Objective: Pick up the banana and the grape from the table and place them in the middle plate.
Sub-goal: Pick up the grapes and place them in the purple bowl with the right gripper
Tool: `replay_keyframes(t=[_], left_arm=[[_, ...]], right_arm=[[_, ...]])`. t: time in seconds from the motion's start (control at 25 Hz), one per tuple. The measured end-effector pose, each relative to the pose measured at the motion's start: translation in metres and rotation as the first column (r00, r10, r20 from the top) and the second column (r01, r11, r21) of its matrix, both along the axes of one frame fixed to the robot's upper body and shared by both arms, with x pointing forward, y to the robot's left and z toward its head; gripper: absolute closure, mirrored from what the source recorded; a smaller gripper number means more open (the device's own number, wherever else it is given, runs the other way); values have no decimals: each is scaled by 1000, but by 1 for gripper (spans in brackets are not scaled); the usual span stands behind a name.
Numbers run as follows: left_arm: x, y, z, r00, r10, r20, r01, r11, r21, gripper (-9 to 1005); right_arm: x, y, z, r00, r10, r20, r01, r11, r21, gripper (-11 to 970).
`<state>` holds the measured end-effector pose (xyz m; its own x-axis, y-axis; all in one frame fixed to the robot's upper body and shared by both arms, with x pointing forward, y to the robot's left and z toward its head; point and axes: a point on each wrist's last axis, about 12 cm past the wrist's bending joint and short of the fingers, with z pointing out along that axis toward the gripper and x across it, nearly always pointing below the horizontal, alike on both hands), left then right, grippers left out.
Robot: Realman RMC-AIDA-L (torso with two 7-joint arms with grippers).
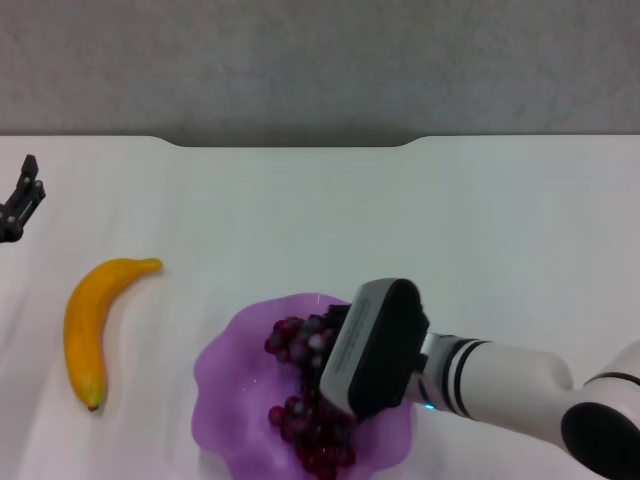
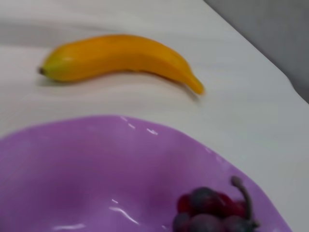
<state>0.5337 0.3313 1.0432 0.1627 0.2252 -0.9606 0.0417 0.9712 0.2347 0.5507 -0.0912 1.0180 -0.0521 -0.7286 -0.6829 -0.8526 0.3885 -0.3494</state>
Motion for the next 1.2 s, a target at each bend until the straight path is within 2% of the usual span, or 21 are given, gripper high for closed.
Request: replay_keyframes(t=[0.16,0.68,0.88,1.04,1.2], left_arm=[[0,1,0,1000,3,1,-3,1000,0,103],[-3,6,-1,1000,19,-3,-19,1000,2,104],[-3,6,-1,1000,19,-4,-19,1000,2,105],[-4,6,-1,1000,21,-5,-21,1000,2,105],[-4,6,-1,1000,22,-4,-22,1000,2,106]], right_arm=[[-4,8,5,998,51,32,-51,999,-5,399],[-8,2,16,997,35,76,-37,999,27,383],[-17,3,23,992,84,97,-88,996,35,367],[-31,3,33,973,118,197,-130,990,49,354],[-45,-5,35,944,78,321,-91,996,26,342]])
